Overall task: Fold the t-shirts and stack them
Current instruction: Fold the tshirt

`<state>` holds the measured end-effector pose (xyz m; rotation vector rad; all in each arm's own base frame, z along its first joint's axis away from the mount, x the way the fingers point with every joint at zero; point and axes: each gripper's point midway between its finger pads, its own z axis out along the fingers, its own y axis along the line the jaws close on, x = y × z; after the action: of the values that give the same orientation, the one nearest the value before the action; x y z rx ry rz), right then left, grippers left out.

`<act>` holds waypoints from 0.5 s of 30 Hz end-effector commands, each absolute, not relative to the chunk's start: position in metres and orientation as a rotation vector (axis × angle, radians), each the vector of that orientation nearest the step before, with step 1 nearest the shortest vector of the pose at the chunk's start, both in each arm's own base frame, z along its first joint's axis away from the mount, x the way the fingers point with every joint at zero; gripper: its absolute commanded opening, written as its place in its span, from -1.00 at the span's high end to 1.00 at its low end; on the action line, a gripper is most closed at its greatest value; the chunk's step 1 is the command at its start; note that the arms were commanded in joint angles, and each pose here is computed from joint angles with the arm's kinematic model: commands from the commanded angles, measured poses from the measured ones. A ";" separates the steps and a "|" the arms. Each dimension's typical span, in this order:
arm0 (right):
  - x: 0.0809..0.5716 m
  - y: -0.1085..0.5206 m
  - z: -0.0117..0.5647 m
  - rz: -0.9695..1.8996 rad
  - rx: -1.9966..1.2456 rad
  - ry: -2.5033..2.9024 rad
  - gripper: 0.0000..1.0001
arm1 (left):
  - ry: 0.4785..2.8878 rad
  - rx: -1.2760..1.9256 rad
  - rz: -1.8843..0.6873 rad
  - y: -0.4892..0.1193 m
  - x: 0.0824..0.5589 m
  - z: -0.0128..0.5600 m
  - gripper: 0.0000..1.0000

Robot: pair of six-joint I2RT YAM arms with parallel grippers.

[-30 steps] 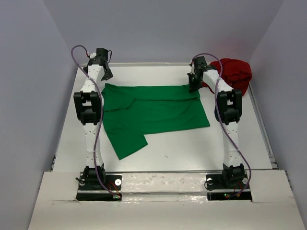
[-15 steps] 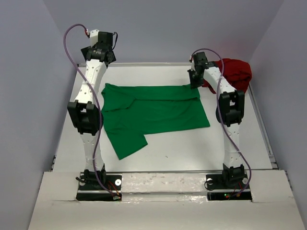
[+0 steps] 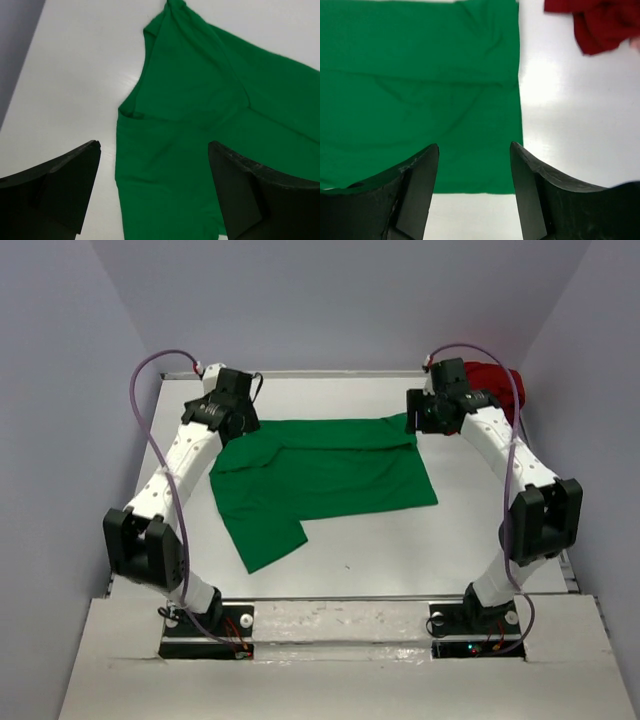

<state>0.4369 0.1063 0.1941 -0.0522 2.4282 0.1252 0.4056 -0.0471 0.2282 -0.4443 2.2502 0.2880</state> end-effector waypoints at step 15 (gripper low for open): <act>0.313 0.146 0.160 0.693 0.162 2.409 -0.30 | 2.258 -0.529 -0.265 -0.077 0.299 0.191 -0.98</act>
<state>0.3127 0.1271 0.1415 0.1117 2.5024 0.5027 0.3057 -0.0677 0.2017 -0.5126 2.2347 -0.1673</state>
